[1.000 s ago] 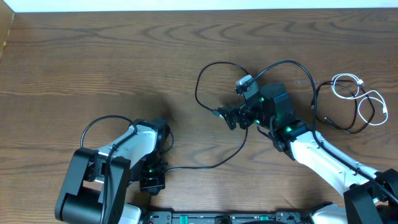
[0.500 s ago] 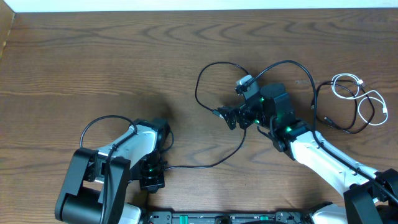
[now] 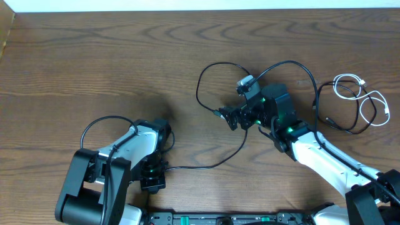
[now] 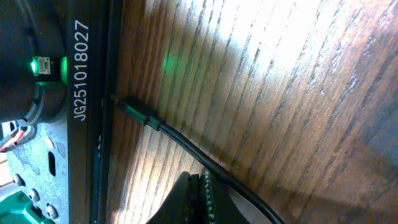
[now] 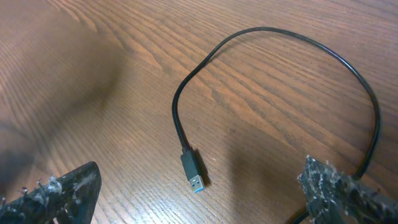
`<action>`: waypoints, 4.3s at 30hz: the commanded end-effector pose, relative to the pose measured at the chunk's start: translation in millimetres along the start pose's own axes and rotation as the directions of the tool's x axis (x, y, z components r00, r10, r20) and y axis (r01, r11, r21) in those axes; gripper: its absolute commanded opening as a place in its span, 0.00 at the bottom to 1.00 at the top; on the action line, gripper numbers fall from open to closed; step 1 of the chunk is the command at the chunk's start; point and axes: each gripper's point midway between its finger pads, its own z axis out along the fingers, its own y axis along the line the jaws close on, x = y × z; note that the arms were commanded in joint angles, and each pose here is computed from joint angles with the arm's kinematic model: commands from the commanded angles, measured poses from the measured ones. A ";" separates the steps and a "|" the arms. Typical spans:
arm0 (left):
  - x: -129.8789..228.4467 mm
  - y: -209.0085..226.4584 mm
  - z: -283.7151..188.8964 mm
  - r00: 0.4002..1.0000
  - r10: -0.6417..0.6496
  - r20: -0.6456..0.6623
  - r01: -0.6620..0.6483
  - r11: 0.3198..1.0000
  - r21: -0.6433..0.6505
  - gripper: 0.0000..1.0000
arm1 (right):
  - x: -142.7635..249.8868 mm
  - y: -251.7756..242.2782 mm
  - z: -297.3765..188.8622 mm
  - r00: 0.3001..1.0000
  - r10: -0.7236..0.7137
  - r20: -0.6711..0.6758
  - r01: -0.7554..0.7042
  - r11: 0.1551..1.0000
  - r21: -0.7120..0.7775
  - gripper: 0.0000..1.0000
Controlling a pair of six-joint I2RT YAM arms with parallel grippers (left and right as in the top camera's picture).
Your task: Untangle cables
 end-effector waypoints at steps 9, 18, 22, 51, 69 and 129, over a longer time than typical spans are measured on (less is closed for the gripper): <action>-4.6 -23.8 0.5 0.999 -0.022 0.043 0.017 0.994 0.109 0.08 | 3.5 0.2 2.0 1.000 -0.013 -0.008 0.013 1.000 0.004 0.99; -1.4 -41.7 -2.0 0.999 -0.024 0.037 0.016 0.982 0.186 0.08 | 3.4 0.2 2.0 1.000 -0.013 -0.008 0.013 1.000 0.004 0.99; -7.2 -56.9 -5.8 0.996 -0.037 0.076 0.016 0.966 0.259 0.08 | 3.4 0.2 2.0 1.000 -0.013 -0.008 0.013 1.000 0.004 0.99; 8.4 -153.6 -56.7 0.672 0.515 0.532 -0.737 0.538 0.410 0.12 | 3.2 0.2 2.0 1.000 -0.013 -0.007 0.013 1.000 0.004 0.99; 71.8 -174.1 -91.5 0.426 0.706 0.565 -0.851 0.102 0.515 0.09 | 3.3 0.2 2.0 1.000 -0.013 -0.008 0.013 1.000 0.004 0.99; 15.2 -229.7 -100.4 0.634 0.417 0.651 -0.773 0.368 0.517 0.29 | 3.6 -59.5 -9.0 1.000 -0.011 -0.006 0.012 0.936 0.351 0.99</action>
